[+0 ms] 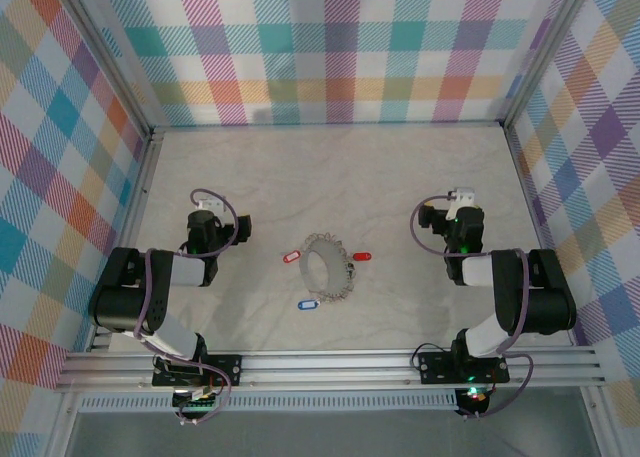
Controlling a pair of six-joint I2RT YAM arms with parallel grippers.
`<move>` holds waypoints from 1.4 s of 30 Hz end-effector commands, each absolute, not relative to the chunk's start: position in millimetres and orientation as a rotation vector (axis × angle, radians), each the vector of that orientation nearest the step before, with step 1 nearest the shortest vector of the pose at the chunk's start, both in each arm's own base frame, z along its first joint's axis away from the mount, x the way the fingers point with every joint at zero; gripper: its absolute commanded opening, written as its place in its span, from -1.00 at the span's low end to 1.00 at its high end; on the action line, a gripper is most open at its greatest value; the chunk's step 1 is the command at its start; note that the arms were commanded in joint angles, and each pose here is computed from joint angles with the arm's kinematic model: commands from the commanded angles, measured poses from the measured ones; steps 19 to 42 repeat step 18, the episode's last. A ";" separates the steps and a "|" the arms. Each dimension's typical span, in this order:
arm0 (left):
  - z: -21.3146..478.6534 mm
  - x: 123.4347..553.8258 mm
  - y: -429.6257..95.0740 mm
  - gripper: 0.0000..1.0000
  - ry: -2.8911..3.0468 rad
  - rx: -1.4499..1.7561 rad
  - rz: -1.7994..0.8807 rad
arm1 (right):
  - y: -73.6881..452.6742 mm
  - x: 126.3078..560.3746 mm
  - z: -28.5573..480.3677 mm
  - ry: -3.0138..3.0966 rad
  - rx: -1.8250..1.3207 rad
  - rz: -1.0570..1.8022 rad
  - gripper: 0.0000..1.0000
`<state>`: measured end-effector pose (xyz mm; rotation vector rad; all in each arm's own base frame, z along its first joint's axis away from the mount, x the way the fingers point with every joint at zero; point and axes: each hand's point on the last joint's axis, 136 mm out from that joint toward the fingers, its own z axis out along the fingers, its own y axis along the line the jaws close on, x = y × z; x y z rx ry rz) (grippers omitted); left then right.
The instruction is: Put the keys on the keyring
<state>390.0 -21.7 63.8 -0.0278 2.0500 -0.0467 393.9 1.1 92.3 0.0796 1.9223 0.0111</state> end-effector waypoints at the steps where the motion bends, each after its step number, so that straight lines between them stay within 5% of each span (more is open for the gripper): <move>1: 78.0 399.3 -16.0 1.00 1.998 -0.054 -0.038 | 1.6 395.4 92.8 1.923 0.091 0.013 0.99; 42: 78.1 399.3 -16.1 1.00 1.998 -0.054 -0.038 | 3.3 395.4 92.4 1.925 0.079 0.022 0.99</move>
